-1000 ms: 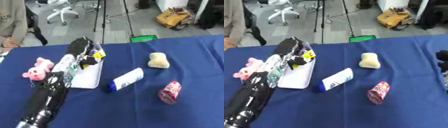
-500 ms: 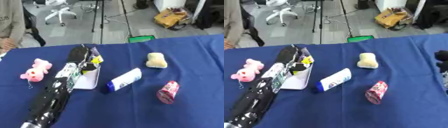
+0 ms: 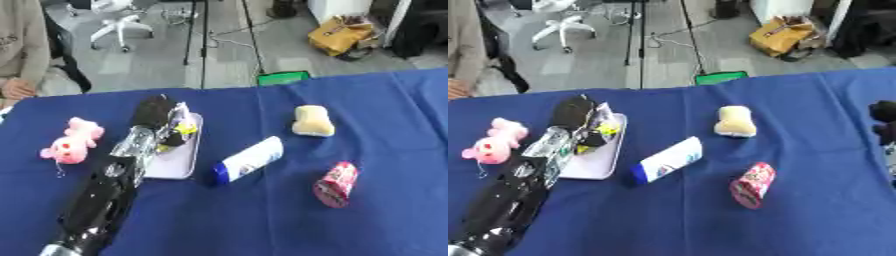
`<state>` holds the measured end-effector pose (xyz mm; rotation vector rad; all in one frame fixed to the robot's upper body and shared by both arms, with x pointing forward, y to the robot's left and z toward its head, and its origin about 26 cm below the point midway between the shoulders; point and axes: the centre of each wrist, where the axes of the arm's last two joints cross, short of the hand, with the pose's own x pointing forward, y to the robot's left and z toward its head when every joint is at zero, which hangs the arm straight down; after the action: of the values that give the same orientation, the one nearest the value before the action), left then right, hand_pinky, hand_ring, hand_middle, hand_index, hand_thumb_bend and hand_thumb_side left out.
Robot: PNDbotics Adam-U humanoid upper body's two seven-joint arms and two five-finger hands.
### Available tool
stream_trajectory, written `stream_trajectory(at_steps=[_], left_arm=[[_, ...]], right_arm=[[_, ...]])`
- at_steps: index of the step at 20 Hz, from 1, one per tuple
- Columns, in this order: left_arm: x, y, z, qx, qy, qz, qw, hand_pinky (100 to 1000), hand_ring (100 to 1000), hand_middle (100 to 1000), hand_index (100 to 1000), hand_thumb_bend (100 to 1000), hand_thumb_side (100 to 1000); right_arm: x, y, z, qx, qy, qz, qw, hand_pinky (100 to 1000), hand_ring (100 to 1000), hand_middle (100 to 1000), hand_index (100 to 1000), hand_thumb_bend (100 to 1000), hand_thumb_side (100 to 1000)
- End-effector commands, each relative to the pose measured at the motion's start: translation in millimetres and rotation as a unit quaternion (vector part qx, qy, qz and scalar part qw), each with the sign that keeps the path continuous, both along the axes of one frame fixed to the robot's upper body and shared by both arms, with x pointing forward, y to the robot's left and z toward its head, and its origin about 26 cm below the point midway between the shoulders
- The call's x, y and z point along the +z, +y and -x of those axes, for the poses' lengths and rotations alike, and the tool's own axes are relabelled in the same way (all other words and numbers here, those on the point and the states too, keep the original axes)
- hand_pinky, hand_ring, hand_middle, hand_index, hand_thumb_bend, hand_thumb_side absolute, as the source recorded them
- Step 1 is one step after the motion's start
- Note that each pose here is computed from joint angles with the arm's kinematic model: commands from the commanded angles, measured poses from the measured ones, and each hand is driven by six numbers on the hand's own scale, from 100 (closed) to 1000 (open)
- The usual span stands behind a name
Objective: Pick up objects on the table and place them in the box.
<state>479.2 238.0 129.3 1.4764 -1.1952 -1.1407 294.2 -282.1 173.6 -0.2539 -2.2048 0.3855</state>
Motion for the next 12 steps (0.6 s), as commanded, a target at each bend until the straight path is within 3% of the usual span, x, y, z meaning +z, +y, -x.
stream_trajectory(at_steps=[1,3,4,5,6,7,9,10,11,12], left_arm=[[8.4,12,-1.6,0.02,0.009,-0.02,1.0,528,430,447,649,343,385],[7.2,14,-1.7,0.024,0.031,-0.03,0.999,547,441,455,659,348,395],[7.6,14,-1.8,0.025,0.041,-0.034,0.998,605,483,497,696,413,480],[6.4,15,-1.8,0.024,0.061,-0.038,0.997,605,483,497,696,413,480],[7.2,15,-1.8,0.022,0.077,-0.04,0.996,669,570,588,746,568,646],[8.7,15,-1.7,0.018,0.091,-0.042,0.995,669,570,588,746,568,646],[12.0,16,-1.1,0.01,0.113,-0.04,0.993,846,845,840,883,778,850],[14.7,17,-0.7,0.002,0.123,-0.035,0.992,873,883,885,908,837,932],[17.4,17,0.0,-0.007,0.129,-0.025,0.991,873,883,885,908,837,932],[19.8,18,0.6,-0.013,0.133,-0.018,0.991,877,892,897,919,859,990]], right_arm=[[10.5,-1,2.7,0.003,-0.019,0.008,1.0,879,882,799,849,100,542],[10.5,-1,2.7,0.003,-0.019,0.008,1.0,879,882,799,849,100,542],[10.5,-1,2.7,0.003,-0.018,0.008,1.0,879,882,799,849,100,542],[10.5,-1,2.7,0.003,-0.019,0.008,1.0,879,882,799,849,100,542],[10.4,-1,2.7,0.003,-0.018,0.008,1.0,879,882,799,849,100,543],[10.3,-1,2.7,0.003,-0.018,0.008,1.0,879,882,799,849,100,543],[10.3,-1,2.7,0.003,-0.018,0.008,1.0,879,882,799,849,100,543],[10.3,-1,2.8,0.003,-0.018,0.008,1.0,879,882,799,849,100,543],[10.2,-1,2.8,0.003,-0.018,0.008,1.0,879,882,799,849,100,543],[10.2,-1,2.8,0.003,-0.018,0.008,1.0,879,882,799,850,100,544]])
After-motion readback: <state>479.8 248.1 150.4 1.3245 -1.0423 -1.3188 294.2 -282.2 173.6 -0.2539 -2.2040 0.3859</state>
